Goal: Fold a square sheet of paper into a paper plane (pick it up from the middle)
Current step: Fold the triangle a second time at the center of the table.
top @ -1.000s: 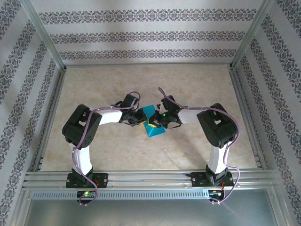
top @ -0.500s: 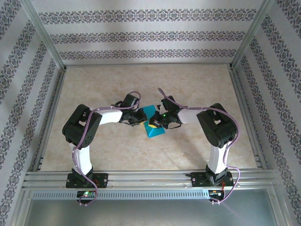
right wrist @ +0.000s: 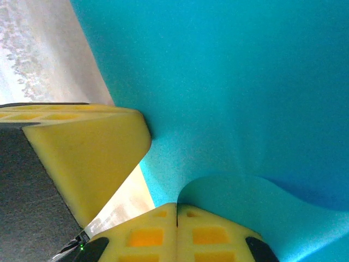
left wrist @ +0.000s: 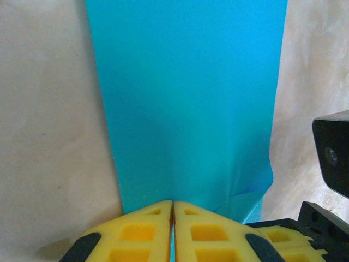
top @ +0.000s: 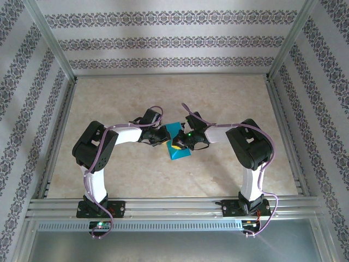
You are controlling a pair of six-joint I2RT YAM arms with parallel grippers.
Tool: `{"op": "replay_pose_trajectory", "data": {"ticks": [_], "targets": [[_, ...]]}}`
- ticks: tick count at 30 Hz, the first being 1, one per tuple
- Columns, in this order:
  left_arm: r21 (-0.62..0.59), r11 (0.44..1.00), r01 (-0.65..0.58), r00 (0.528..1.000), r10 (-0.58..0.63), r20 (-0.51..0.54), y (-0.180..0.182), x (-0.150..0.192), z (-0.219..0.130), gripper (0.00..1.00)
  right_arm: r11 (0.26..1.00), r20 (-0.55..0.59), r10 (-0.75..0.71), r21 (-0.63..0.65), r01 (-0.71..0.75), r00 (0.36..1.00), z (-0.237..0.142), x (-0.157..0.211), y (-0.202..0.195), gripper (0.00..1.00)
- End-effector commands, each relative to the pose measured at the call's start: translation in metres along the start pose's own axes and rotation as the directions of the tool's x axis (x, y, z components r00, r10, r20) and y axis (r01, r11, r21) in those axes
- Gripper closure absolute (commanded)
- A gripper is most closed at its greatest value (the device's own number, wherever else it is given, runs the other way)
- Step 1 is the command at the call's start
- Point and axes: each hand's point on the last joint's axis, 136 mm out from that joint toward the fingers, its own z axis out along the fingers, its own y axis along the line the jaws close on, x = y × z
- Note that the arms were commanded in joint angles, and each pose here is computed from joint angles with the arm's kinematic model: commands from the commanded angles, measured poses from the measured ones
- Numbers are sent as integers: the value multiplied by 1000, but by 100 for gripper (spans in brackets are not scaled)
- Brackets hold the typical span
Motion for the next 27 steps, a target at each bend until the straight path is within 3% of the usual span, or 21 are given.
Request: {"op": "replay_pose_trajectory", "data": {"ticks": [1,27], "targets": [[-49,999,11,999,-13,-41,14,10,5,90,1000,-4,-23,-3,23,1000,4,0,4,96],[-60,998,18,998,-21,-51,18,12,7,90,1000,0,-20,-21,20,1000,7,-4,8,96]]}}
